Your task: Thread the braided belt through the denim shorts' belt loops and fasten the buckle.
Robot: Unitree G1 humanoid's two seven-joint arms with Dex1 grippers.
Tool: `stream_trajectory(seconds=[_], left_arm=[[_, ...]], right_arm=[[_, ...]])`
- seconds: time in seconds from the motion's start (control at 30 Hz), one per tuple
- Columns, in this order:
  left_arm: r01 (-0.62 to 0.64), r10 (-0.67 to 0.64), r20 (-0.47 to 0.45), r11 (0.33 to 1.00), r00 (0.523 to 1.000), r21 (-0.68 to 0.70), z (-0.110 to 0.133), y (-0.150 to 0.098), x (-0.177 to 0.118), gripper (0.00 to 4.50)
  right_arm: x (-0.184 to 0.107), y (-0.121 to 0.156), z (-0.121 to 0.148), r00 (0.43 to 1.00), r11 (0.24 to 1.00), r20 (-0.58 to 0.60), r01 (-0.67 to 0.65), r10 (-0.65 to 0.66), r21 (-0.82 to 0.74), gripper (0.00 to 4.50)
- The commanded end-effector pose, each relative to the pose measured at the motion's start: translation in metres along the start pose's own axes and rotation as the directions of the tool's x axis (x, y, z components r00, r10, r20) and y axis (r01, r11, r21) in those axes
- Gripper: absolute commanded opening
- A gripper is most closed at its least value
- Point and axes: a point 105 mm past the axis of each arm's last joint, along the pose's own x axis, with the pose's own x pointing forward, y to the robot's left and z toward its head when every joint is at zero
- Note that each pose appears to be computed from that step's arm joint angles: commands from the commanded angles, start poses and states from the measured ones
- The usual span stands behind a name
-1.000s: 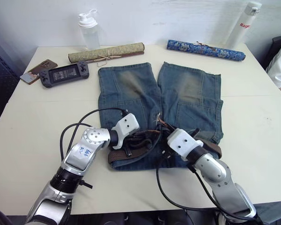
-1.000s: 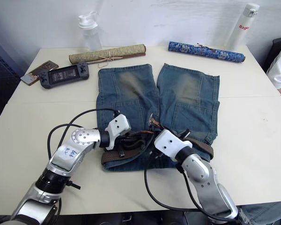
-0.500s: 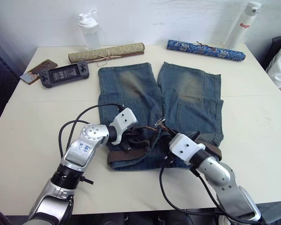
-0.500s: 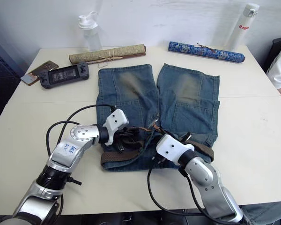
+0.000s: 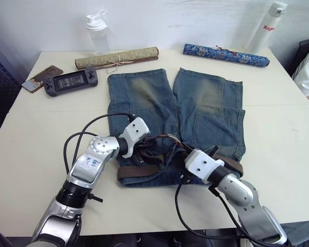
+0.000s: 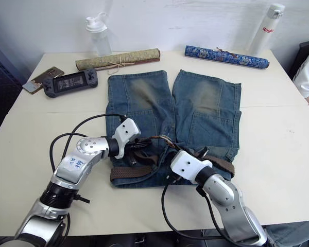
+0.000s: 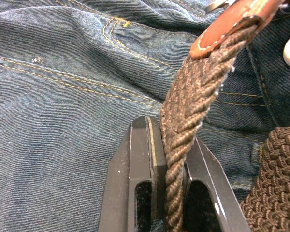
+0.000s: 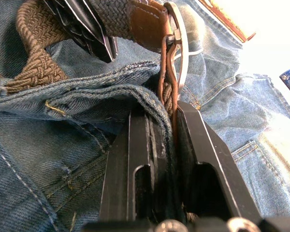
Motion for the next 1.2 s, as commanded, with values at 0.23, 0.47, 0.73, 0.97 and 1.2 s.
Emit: stream_trajectory(seconds=[0.23,0.47,0.73,0.97,1.2], left_arm=[[0.018,-0.010,0.125,0.998,0.992,-0.065,0.028,-0.030,0.012,0.00],[-0.012,0.043,0.188,0.986,0.981,-0.166,0.046,-0.034,0.026,0.00],[0.060,-0.032,0.214,0.991,0.976,-0.124,0.059,-0.052,0.036,0.00],[0.061,-0.054,0.164,0.997,0.985,-0.039,0.065,-0.054,0.034,0.00],[-0.058,0.068,0.077,0.991,0.995,-0.125,0.046,-0.033,0.031,0.00]], right_arm=[[0.001,0.004,0.002,0.999,0.998,-0.029,-0.041,0.042,0.041,0.02],[0.008,0.011,-0.007,0.993,0.998,-0.097,-0.070,0.071,0.005,0.02],[0.019,0.013,-0.016,0.980,0.986,-0.177,-0.111,0.088,-0.124,0.02],[0.022,-0.006,-0.021,0.974,0.963,-0.225,-0.045,-0.016,-0.266,0.02],[0.023,-0.004,-0.016,0.981,0.965,-0.191,-0.032,-0.019,-0.261,0.02]])
